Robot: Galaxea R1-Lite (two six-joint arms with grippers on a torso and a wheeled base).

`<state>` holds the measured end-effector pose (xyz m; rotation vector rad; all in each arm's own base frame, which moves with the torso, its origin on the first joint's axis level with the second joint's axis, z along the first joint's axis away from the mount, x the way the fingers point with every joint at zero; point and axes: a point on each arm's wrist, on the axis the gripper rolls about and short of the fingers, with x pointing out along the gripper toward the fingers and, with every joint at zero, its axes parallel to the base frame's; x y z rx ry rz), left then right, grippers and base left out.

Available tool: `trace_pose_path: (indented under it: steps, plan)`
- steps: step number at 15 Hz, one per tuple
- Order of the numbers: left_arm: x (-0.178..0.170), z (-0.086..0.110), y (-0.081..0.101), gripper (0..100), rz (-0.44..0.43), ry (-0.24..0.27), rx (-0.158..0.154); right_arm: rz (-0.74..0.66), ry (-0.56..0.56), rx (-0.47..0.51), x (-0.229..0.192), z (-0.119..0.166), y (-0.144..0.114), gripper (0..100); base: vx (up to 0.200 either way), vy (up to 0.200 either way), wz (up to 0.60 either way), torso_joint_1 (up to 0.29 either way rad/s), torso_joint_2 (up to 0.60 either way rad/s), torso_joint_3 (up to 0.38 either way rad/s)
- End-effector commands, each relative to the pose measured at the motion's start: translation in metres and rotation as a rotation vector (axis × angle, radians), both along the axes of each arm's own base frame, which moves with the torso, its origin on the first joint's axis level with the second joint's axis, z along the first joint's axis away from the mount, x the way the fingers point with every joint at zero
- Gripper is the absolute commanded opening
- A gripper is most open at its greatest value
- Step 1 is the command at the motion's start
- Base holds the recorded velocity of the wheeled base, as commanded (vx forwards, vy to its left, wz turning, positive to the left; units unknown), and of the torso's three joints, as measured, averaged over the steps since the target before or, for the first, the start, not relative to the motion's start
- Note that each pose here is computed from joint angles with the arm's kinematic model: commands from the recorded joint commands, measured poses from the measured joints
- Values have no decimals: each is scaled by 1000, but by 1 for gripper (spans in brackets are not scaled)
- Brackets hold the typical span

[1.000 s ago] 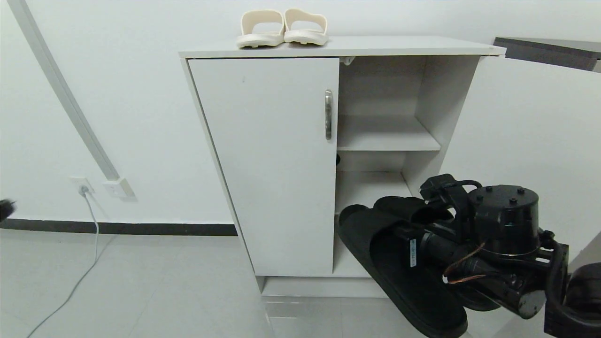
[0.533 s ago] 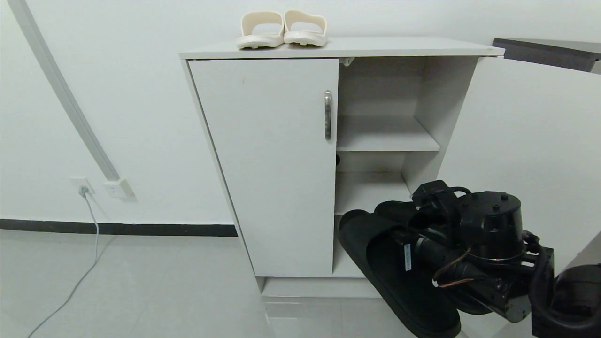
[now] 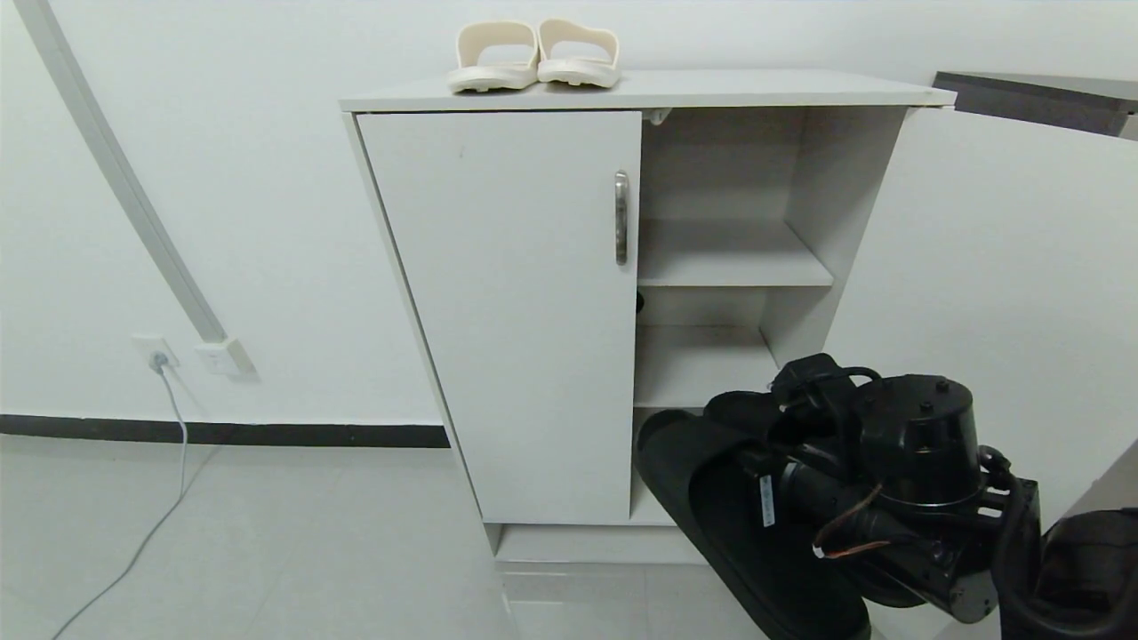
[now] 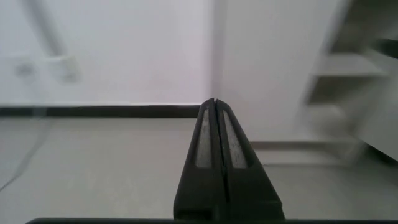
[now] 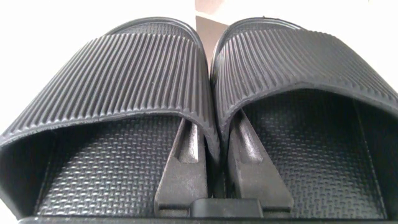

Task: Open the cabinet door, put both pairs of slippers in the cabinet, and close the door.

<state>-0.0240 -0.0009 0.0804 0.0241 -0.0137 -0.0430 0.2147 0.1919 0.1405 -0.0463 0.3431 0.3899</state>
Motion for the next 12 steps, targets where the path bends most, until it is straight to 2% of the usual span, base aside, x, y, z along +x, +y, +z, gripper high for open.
trace_pose_path:
  steps: [1, 2, 4, 5, 7, 9, 12]
  plan:
    - [1, -5, 0, 0, 6, 13, 11, 7, 3, -3, -1, -1, 2, 0, 0, 0, 0, 0, 0, 0]
    - [1, -5, 0, 0, 8, 12, 27, 12, 1, -4, -2, -1, 4, 0, 0, 0, 0, 0, 0, 0]
    - [1, -5, 0, 0, 10, 14, 11, -41, -7, -24, 3, -5, 10, 0, 0, 0, 0, 0, 0, 0]
    - [1, -5, 0, 0, 17, 15, -12, -105, -10, -58, 8, -15, 19, 0, 0, 0, 0, 0, 0, 0]
    - [1, -5, 0, 0, 20, 15, -15, -199, -56, -23, 18, -21, 41, 0, 0, 0, 0, 0, 0, 0]
    - [1, -5, 0, 0, 20, 15, -13, -361, -111, -40, 31, -23, 52, 0, 0, 0, 0, 0, 0, 0]
    - [1, -5, 0, 0, 20, 15, -10, -404, -122, -29, 37, -25, 57, 0, 0, 0, 0, 0, 0, 0]
